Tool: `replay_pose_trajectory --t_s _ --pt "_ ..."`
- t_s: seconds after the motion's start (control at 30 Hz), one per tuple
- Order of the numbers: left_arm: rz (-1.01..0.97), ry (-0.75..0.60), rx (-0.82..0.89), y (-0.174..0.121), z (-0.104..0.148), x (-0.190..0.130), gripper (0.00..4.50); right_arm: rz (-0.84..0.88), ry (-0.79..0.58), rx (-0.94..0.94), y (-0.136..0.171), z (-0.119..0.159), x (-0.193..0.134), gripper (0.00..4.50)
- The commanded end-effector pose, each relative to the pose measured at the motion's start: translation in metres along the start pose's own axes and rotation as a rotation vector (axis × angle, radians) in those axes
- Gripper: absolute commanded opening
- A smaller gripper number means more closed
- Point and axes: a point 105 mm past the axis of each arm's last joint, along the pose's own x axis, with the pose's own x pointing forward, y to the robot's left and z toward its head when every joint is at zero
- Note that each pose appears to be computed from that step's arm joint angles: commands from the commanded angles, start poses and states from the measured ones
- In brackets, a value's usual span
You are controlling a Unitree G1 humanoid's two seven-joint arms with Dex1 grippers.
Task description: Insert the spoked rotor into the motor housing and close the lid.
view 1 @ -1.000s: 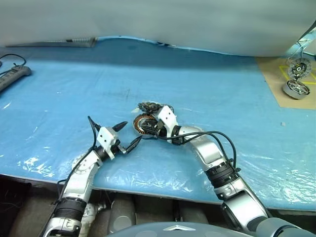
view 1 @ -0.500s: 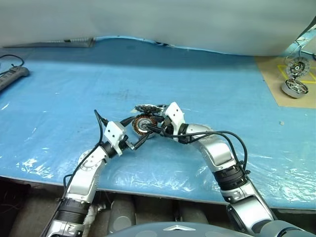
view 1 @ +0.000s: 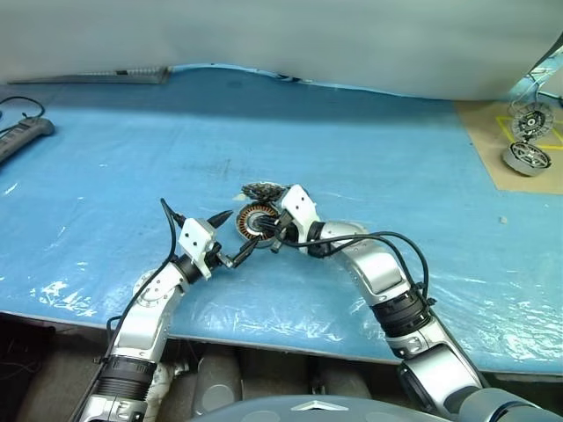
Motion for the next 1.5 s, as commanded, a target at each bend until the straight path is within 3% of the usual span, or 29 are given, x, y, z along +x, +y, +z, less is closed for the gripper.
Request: replay_pose_trajectory --t_s 0.03,0.97,1.23,1.5 --pt "0.012 -0.020 0.005 0.003 0.007 0.000 4.50 -0.001 -0.018 -0.036 -0.001 0.012 0.002 0.04" --pt "0.021 -0.015 -0.021 0.002 0.007 0.002 4.50 -0.039 0.045 -0.093 -0.011 0.011 0.002 0.04" --pt "0.019 -0.010 -0.021 0.003 0.008 0.002 4.50 0.011 -0.004 -0.092 0.000 0.027 0.000 0.04" --pt "0.025 -0.010 -0.021 0.004 0.008 0.001 4.50 0.045 0.045 -0.095 0.008 0.015 0.004 0.04"
